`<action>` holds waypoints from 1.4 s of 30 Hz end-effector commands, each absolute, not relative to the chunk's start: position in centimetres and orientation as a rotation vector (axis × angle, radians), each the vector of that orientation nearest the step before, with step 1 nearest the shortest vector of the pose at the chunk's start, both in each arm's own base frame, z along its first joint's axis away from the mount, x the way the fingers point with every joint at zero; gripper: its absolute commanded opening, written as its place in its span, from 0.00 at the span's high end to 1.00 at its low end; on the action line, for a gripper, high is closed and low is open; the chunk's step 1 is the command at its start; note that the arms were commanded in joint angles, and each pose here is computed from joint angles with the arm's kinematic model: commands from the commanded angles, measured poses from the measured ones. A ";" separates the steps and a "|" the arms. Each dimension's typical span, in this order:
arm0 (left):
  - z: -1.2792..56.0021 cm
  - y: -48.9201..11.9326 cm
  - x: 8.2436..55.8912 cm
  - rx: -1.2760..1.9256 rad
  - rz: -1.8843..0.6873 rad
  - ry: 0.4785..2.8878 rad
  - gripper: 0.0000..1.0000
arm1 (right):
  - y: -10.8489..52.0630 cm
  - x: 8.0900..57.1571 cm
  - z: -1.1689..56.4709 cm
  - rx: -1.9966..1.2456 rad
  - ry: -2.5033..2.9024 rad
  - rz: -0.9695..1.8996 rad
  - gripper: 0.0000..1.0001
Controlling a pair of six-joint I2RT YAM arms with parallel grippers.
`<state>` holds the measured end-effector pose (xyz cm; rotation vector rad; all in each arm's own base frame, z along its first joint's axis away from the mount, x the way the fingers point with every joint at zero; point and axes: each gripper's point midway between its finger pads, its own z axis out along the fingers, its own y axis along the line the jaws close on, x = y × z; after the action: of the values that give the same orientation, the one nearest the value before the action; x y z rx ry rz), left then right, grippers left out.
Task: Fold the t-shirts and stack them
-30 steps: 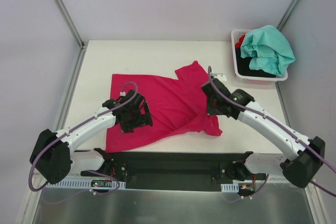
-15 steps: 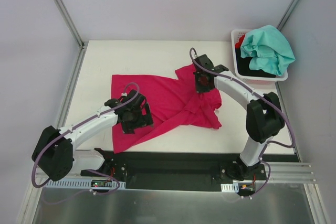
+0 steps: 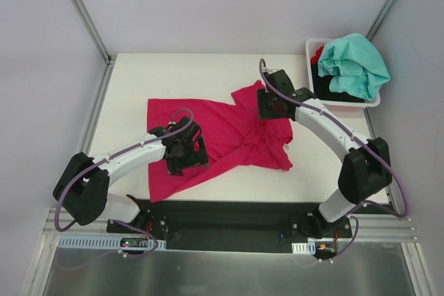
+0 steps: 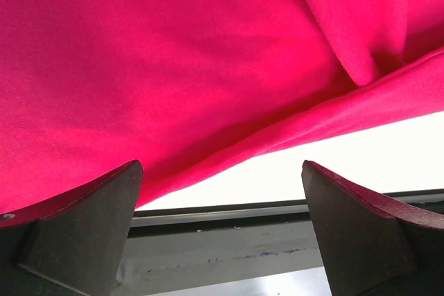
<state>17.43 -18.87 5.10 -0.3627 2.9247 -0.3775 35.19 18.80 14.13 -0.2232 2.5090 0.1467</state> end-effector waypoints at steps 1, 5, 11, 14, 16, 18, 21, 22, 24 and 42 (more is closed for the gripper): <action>5.8 -20.0 17.6 -0.346 -0.428 2.921 0.01 | 16.8 35.0 13.0 -0.191 2.515 0.133 0.49; 5.9 -20.2 17.6 -0.334 -0.438 2.923 0.01 | 16.2 37.1 10.4 -0.134 2.561 0.194 0.58; 6.2 -20.4 17.7 -0.331 -0.453 2.919 0.01 | 16.9 41.3 9.5 -0.150 2.598 0.295 0.61; 6.1 -20.4 17.6 -0.331 -0.452 2.924 0.01 | 17.1 42.7 10.2 -0.145 2.590 0.344 0.61; 6.1 -20.5 17.6 -0.329 -0.454 2.927 0.01 | 17.2 43.1 10.2 -0.146 2.594 0.357 0.62; 6.0 -20.4 17.6 -0.329 -0.451 2.930 0.01 | 17.6 43.2 10.5 -0.144 2.598 0.383 0.61; 6.1 -20.7 17.8 -0.319 -0.453 2.930 0.01 | 18.3 42.6 10.6 -0.141 2.612 0.439 0.61; 6.2 -20.7 17.9 -0.319 -0.456 2.927 0.01 | 18.5 42.4 10.9 -0.145 2.605 0.449 0.61; 6.3 -20.7 18.0 -0.314 -0.455 2.927 0.01 | 18.4 41.7 10.3 -0.153 2.613 0.436 0.61; 6.6 -20.7 18.2 -0.305 -0.442 2.929 0.01 | 18.4 41.3 8.2 -0.175 2.673 0.444 0.60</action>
<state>18.33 -20.58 6.18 -0.3308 2.9187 -0.4522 40.83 17.73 7.30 -0.1447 2.6930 0.4125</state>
